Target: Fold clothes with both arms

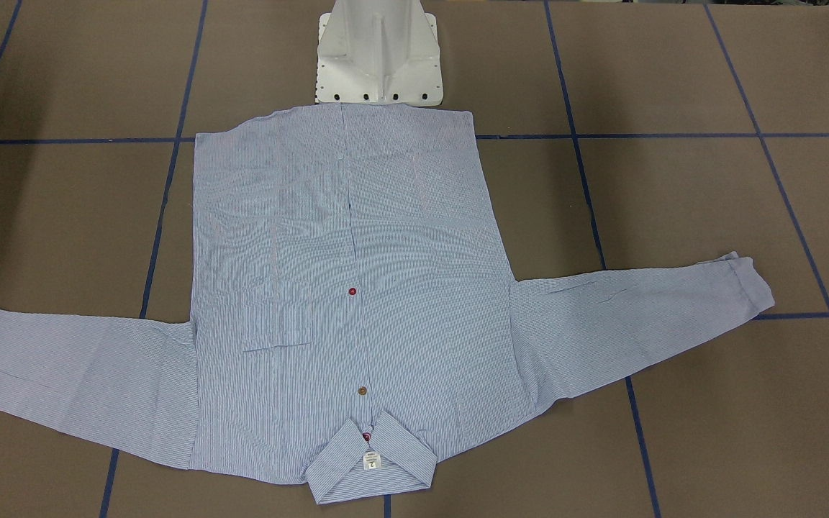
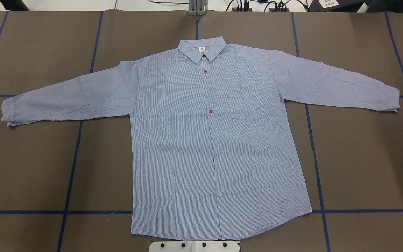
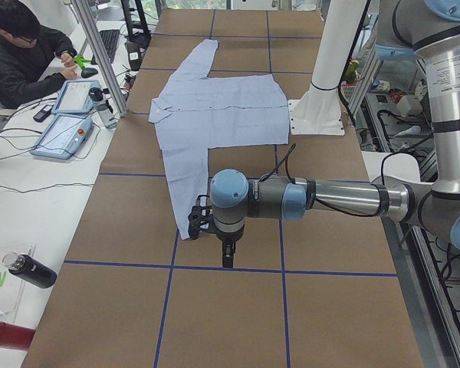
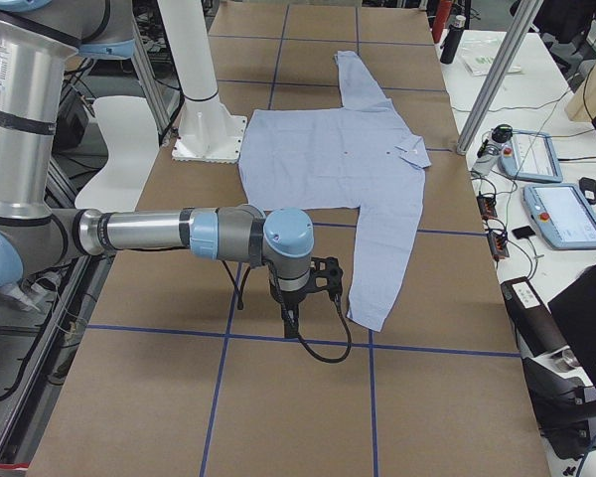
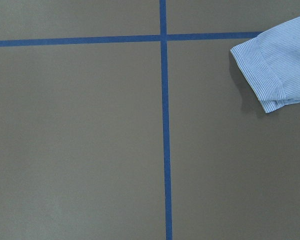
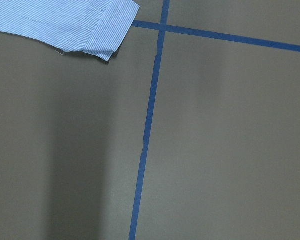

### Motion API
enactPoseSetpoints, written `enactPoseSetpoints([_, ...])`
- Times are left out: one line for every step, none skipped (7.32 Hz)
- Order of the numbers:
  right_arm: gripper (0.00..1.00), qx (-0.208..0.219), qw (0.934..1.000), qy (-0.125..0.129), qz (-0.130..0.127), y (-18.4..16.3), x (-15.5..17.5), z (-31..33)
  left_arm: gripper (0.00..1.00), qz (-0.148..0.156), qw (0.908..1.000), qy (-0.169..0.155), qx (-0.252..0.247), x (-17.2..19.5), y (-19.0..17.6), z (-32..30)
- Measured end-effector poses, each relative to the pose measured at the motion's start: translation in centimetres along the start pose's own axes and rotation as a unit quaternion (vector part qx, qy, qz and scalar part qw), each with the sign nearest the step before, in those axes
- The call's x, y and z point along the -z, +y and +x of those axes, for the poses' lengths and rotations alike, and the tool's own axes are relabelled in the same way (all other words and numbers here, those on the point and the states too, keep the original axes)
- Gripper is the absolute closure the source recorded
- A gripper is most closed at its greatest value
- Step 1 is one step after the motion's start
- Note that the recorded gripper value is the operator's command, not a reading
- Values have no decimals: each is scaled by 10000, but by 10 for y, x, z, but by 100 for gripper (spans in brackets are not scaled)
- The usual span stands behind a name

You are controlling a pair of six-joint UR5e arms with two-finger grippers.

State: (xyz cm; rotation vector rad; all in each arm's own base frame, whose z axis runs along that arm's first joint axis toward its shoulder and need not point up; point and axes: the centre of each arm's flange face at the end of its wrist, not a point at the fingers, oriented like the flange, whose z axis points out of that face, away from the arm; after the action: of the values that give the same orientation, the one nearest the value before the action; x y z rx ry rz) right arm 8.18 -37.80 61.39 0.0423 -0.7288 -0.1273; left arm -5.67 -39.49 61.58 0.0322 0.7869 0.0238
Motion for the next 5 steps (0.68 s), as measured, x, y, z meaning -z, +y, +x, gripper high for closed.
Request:
enactPoseSetpoints([0, -1, 10000, 0, -1, 0, 0, 0, 0, 13, 10000, 0, -16, 1, 0, 1])
enactPoseSetpoints([0, -1, 10000, 0, -1, 0, 0, 0, 0, 57, 10000, 0, -67, 6, -1, 6])
enactPoseSetpoints([0, -1, 10000, 0, -1, 0, 0, 0, 0, 134, 9998, -3, -150, 13, -2, 13])
enactPoseSetpoints([0, 9, 10000, 2, 10, -1, 1, -1, 0, 221, 9995, -7, -244, 21, -3, 21])
enactPoseSetpoints([0, 31, 10000, 6, 34, -3, 3, -2, 0, 308, 9990, 7, -331, 27, -7, 28])
